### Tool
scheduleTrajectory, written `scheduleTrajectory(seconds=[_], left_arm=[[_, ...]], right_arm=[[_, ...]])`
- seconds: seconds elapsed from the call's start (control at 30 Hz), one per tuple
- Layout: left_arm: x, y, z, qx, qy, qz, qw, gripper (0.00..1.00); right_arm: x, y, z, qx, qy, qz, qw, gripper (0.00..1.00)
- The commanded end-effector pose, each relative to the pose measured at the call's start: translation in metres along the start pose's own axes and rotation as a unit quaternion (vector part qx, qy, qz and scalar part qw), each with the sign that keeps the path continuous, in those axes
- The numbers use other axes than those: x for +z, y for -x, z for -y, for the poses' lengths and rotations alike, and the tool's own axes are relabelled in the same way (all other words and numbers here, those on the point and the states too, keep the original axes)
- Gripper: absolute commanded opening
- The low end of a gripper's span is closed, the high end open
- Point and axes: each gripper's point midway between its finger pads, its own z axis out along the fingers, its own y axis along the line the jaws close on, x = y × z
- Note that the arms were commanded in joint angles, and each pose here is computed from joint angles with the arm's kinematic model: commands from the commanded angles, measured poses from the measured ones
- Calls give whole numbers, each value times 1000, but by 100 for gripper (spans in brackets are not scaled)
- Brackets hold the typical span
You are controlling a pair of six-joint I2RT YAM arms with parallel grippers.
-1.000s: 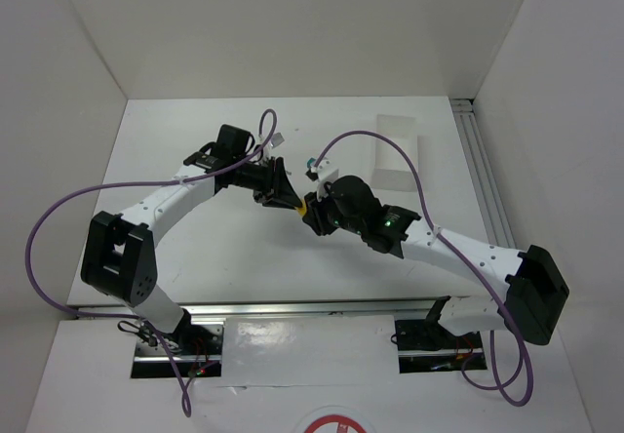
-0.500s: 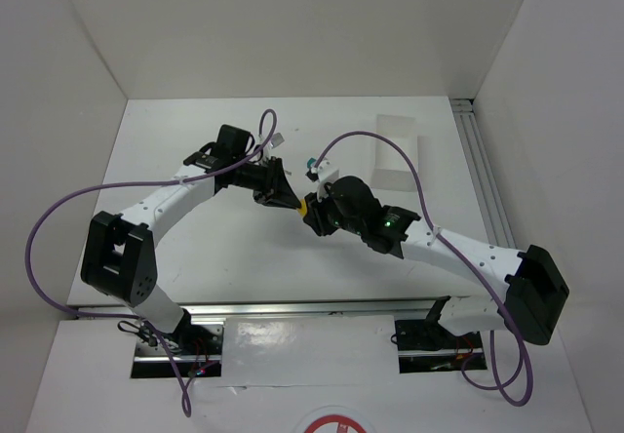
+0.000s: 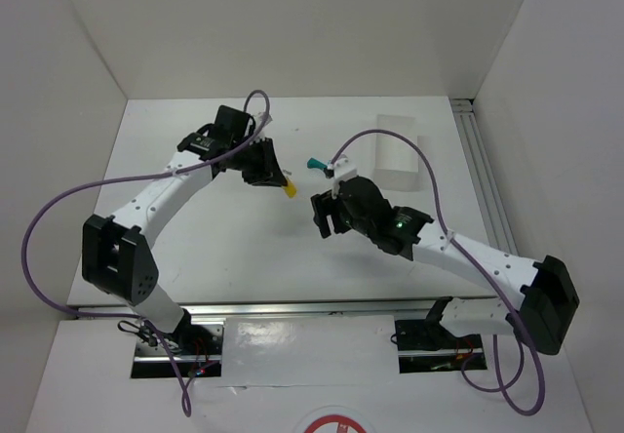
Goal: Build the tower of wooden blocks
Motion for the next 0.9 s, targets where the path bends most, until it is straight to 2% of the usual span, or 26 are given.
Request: scheduleTrajectory(seconds=[0.0,0.03,0.2,0.3,0.5,0.57,0.67,0.87], left_arm=[[-13,27,-45,7,164,78,983,0],[-17,34,-57,6,206,102,973,0],[8,45,-71,31,276,159,948,0],[29,50,-75,37,290,181,939,0],[72,38,-93,47,318,169,932,0],[82,36,-95,59,333,181,924,0],[90,39,-98,60,342,194,918,0],[103,29,-113,56,356,175,916,0]], right_arm=[[-25,4,39,43,-79,8,996,80],[-29,-4,47,55,-94,-8,994,80],[-47,0,90,116,-172,4,978,80],[-54,1,106,144,-187,9,972,80],[-62,3,110,161,-182,18,970,80],[-64,0,114,163,-188,13,968,80],[-64,0,114,163,-188,13,968,80],[-65,4,115,167,-186,17,968,80]])
